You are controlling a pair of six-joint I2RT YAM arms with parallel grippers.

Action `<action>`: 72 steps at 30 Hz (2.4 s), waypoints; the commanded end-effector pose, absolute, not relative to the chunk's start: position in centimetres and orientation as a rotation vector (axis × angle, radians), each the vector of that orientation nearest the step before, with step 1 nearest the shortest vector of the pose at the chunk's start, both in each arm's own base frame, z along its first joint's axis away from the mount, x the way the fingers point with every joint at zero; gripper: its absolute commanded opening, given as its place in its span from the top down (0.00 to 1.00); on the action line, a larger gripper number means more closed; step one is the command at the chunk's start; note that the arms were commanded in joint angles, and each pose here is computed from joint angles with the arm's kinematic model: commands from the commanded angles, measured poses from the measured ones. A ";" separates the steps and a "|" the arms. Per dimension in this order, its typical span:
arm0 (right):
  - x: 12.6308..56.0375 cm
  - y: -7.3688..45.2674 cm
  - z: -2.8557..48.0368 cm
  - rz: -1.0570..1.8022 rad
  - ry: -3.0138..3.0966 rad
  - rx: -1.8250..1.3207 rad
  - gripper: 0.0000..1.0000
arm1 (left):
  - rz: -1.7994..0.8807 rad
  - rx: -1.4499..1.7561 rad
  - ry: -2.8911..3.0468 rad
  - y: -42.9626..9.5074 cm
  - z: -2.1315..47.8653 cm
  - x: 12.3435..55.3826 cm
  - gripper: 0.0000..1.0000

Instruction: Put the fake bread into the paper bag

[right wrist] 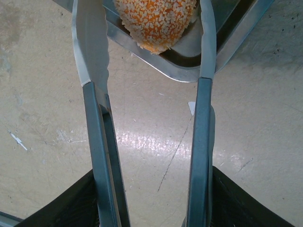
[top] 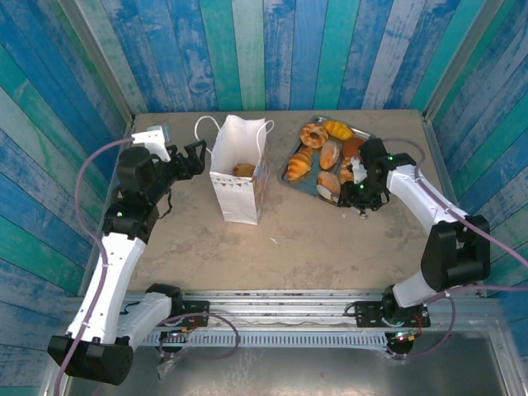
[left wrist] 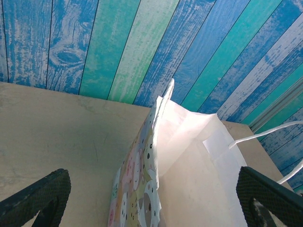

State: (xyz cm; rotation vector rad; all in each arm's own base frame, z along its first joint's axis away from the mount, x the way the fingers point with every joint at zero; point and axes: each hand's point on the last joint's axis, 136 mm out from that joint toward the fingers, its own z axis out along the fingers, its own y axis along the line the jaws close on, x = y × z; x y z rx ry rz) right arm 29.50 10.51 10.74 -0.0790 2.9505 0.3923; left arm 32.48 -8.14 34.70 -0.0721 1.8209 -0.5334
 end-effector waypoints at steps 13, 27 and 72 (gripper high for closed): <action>29.5 10.4 12.0 0.399 2.902 -0.112 0.55 | -0.516 -0.071 1.798 -7.9 36.1 32.6 0.06; 28.2 10.0 16.4 0.391 2.813 -0.121 0.59 | -0.551 -0.046 1.857 -8.6 36.1 32.1 0.06; 20.1 23.1 41.9 0.675 2.201 -0.575 0.61 | -0.693 -0.001 2.170 -12.1 28.0 36.6 0.56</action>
